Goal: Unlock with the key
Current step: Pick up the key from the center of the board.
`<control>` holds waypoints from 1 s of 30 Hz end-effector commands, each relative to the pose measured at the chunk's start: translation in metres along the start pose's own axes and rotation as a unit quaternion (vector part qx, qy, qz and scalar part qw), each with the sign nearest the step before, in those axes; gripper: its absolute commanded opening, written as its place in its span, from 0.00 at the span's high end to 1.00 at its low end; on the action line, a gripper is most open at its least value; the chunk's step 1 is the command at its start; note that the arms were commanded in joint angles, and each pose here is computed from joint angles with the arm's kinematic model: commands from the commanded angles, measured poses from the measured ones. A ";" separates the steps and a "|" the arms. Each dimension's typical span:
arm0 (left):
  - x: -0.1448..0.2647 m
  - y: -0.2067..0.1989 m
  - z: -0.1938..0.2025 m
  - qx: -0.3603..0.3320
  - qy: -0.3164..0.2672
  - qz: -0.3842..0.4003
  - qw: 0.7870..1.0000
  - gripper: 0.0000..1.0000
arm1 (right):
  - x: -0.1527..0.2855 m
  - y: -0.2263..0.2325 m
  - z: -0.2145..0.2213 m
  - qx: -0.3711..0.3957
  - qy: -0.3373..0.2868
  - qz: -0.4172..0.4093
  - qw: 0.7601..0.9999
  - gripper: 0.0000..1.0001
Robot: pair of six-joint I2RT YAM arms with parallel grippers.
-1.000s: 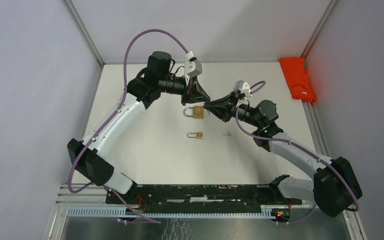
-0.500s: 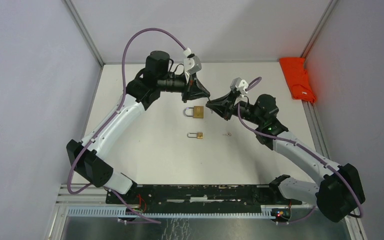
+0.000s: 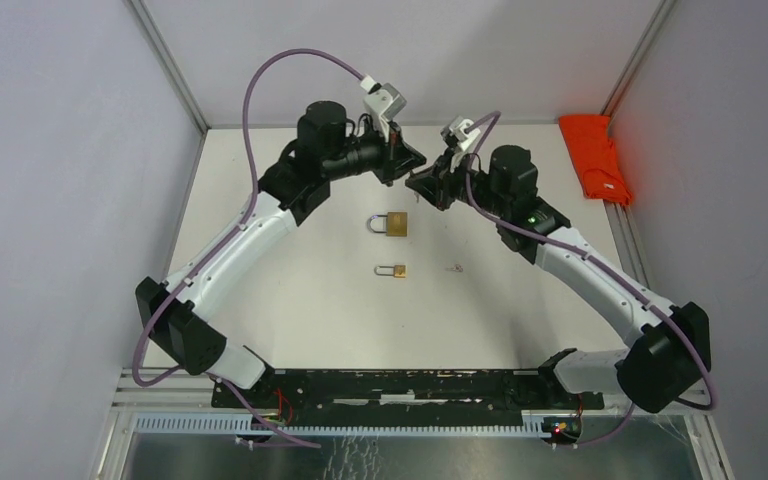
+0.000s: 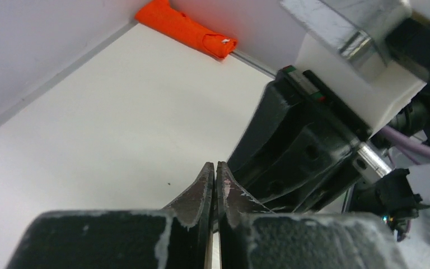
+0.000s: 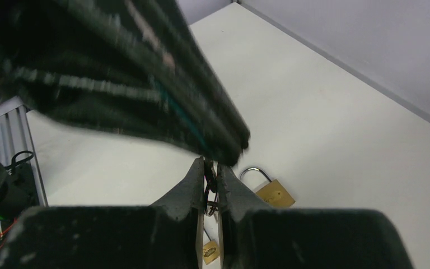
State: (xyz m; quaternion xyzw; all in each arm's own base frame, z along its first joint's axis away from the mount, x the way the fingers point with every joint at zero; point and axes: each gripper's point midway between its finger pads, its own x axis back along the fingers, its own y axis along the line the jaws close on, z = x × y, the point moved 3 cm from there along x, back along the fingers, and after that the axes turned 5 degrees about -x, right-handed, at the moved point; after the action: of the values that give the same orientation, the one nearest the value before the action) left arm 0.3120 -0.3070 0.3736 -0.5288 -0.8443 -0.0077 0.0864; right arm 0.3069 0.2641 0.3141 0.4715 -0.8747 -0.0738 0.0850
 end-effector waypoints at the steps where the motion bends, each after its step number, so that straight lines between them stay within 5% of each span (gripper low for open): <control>1: -0.020 0.001 -0.005 0.044 -0.012 -0.080 0.996 0.91 | -0.007 -0.010 -0.002 -0.017 0.023 0.045 0.999 1.00; 14: -0.023 0.026 0.024 0.039 0.020 -0.193 0.980 0.92 | 0.011 -0.013 -0.006 -0.010 0.024 0.085 0.996 1.00; 24: -0.028 0.030 0.039 0.048 0.038 -0.201 0.978 0.92 | 0.014 -0.014 -0.017 0.006 0.016 0.095 0.995 1.00; 30: -0.015 0.040 0.024 0.030 0.022 -0.245 0.969 0.92 | 0.009 -0.013 -0.009 -0.002 0.034 0.084 0.996 1.00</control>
State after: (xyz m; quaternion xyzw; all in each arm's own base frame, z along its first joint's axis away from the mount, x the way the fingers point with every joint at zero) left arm 0.3460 -0.3092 0.3240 -0.3376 -0.9301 -0.0248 0.1428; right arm 0.3125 0.2454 0.2992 0.3928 -0.9059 -0.0500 0.1503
